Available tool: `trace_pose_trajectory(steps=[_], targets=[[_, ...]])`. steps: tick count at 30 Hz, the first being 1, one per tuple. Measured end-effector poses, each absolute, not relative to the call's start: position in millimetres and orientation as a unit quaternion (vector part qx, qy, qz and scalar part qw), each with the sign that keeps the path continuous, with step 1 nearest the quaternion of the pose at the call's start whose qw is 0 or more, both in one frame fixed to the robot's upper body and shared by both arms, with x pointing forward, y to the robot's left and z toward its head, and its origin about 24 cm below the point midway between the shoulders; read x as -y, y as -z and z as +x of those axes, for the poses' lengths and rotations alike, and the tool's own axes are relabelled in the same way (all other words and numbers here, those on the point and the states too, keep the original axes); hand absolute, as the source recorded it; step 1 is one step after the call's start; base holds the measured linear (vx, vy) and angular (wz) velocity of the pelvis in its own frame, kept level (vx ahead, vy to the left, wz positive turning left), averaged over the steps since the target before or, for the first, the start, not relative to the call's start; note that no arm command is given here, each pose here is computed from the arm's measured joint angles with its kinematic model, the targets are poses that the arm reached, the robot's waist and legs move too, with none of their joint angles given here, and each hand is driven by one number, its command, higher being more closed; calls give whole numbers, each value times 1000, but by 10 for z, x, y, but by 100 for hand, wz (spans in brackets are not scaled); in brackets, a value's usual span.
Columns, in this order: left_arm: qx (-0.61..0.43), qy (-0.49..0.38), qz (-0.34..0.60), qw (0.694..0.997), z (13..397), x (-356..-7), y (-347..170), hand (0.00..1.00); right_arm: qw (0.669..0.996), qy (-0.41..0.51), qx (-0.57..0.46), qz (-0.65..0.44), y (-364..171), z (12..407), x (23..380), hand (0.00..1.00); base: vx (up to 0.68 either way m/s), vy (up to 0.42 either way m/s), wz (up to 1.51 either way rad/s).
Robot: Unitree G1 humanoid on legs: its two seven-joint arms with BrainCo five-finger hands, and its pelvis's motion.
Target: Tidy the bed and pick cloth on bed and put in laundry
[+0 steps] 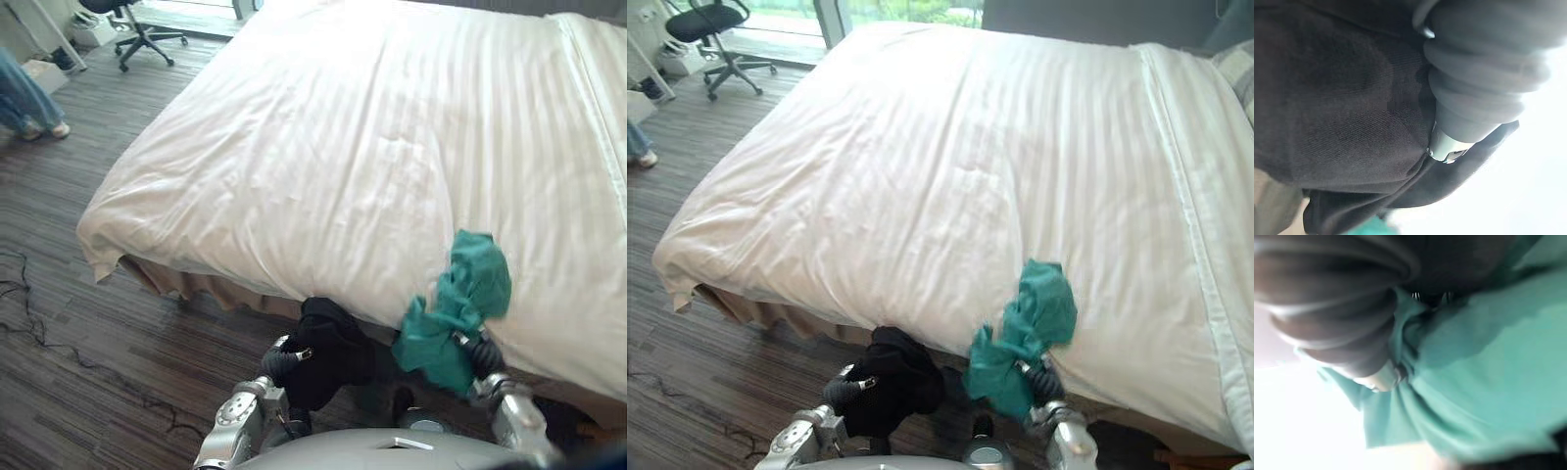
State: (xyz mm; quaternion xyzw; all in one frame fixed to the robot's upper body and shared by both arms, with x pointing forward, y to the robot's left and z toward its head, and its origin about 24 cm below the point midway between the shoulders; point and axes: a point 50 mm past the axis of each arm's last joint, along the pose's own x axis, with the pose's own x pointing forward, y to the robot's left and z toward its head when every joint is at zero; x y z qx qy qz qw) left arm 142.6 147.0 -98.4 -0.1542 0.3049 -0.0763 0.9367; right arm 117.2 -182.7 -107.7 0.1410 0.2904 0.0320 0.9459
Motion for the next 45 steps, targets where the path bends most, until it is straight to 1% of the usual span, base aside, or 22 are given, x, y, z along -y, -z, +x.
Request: trace_pose_trajectory(steps=[1, 3, 5, 7, 9, 11, 14, 16, 19, 22, 25, 29, 31, 35, 36, 42, 45], targets=[[-299, 78, -153, 939, 1442, -1427, 973, 100, 936, -41, -309, 163, 1121, 1032, 1686, 100, 23, -89, 163], [-295, 71, -162, 939, 1441, -1372, 966, 100, 931, -55, -317, 170, 1131, 983, 1594, 100, 38, -139, 161], [-295, 50, -175, 938, 1411, -1379, 968, 100, 933, -68, -311, 166, 1094, 1052, 1580, 100, 19, -128, 137], [-279, 21, -207, 937, 1412, -1393, 908, 100, 939, -85, -296, 154, 1007, 1243, 1610, 100, -34, -88, 129], [-264, 10, -220, 939, 1448, -1398, 857, 100, 943, -91, -286, 147, 949, 1356, 1642, 100, -86, -14, 141], [-256, 6, -224, 940, 1461, -1409, 835, 100, 942, -80, -289, 149, 937, 1352, 1672, 100, -136, 53, 178], [-261, 8, -230, 937, 1398, -1392, 841, 100, 938, -67, -298, 161, 960, 1308, 1607, 100, -34, 58, 173], [-263, 0, -244, 933, 1392, -1386, 842, 100, 943, -58, -282, 169, 897, 1315, 1594, 100, 69, 66, 135], [-261, -48, -294, 918, 1357, -1376, 824, 100, 950, -43, -247, 184, 791, 1366, 1592, 100, 109, 106, 115], [-274, -84, -312, 906, 1308, -1374, 849, 100, 954, -36, -225, 196, 724, 1429, 1549, 100, 71, 180, 127], [-287, -78, -301, 906, 1254, -1322, 868, 100, 952, -10, -217, 216, 718, 1443, 1556, 100, 54, 96, 127], [-309, -75, -279, 906, 1080, -1314, 921, 100, 952, -11, -212, 221, 715, 1425, 1455, 100, 49, 46, 99], [-305, -65, -264, 913, 1128, -1367, 934, 100, 950, -1, -209, 232, 730, 1373, 1389, 100, 28, 2, 118], [-295, -37, -240, 924, 1194, -1363, 942, 100, 942, 28, -229, 245, 813, 1208, 1431, 100, 12, 4, 81], [-288, 13, -219, 932, 1218, -1122, 879, 100, 936, 44, -214, 276, 820, 1270, 1440, 100, -1, 1, 23], [-290, 12, -219, 932, 1208, -1127, 885, 100, 936, 45, -216, 275, 829, 1261, 1441, 100, 0, 0, 0], [-309, 2, -216, 926, 1138, -1162, 960, 100, 932, 49, -236, 270, 901, 1198, 1445, 100, 2, -8, 8]])
